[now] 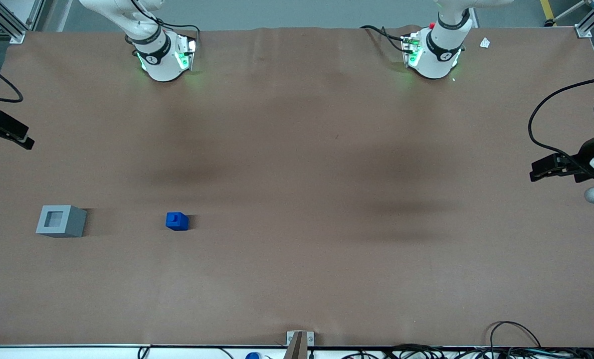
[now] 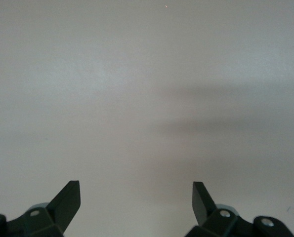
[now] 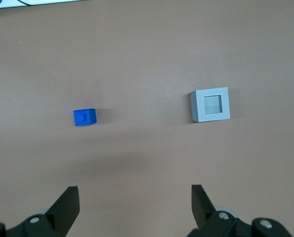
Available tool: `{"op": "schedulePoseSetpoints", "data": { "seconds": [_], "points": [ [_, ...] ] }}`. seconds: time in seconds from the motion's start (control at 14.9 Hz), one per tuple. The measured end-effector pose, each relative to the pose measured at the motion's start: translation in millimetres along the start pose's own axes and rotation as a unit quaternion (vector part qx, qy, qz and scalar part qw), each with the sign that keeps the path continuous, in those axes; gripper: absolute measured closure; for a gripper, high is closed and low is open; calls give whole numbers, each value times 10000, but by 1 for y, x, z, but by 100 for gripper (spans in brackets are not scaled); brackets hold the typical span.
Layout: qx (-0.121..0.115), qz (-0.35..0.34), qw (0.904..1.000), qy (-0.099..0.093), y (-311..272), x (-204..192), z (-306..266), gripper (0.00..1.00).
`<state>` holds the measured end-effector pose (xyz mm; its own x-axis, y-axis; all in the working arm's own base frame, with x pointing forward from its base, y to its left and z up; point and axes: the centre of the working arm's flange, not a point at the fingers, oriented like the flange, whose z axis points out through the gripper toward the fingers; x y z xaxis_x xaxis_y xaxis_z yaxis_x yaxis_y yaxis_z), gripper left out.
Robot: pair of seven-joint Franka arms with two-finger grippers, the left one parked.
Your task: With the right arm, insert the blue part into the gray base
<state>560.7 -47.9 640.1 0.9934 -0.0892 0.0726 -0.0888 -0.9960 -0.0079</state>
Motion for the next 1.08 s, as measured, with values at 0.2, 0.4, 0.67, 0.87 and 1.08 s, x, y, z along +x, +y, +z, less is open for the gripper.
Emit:
{"op": "schedulePoseSetpoints", "data": {
  "seconds": [0.2,0.4,0.67,0.87,1.08],
  "points": [
    [0,0,10000,-1,0,0,0,0],
    [0,3,10000,-2,0,0,0,0],
    [0,-59,10000,-40,-1,0,4,0],
    [0,-128,9998,-165,-7,2,15,0],
    [-8,-298,9983,-503,-30,8,46,0]
  ]
}}
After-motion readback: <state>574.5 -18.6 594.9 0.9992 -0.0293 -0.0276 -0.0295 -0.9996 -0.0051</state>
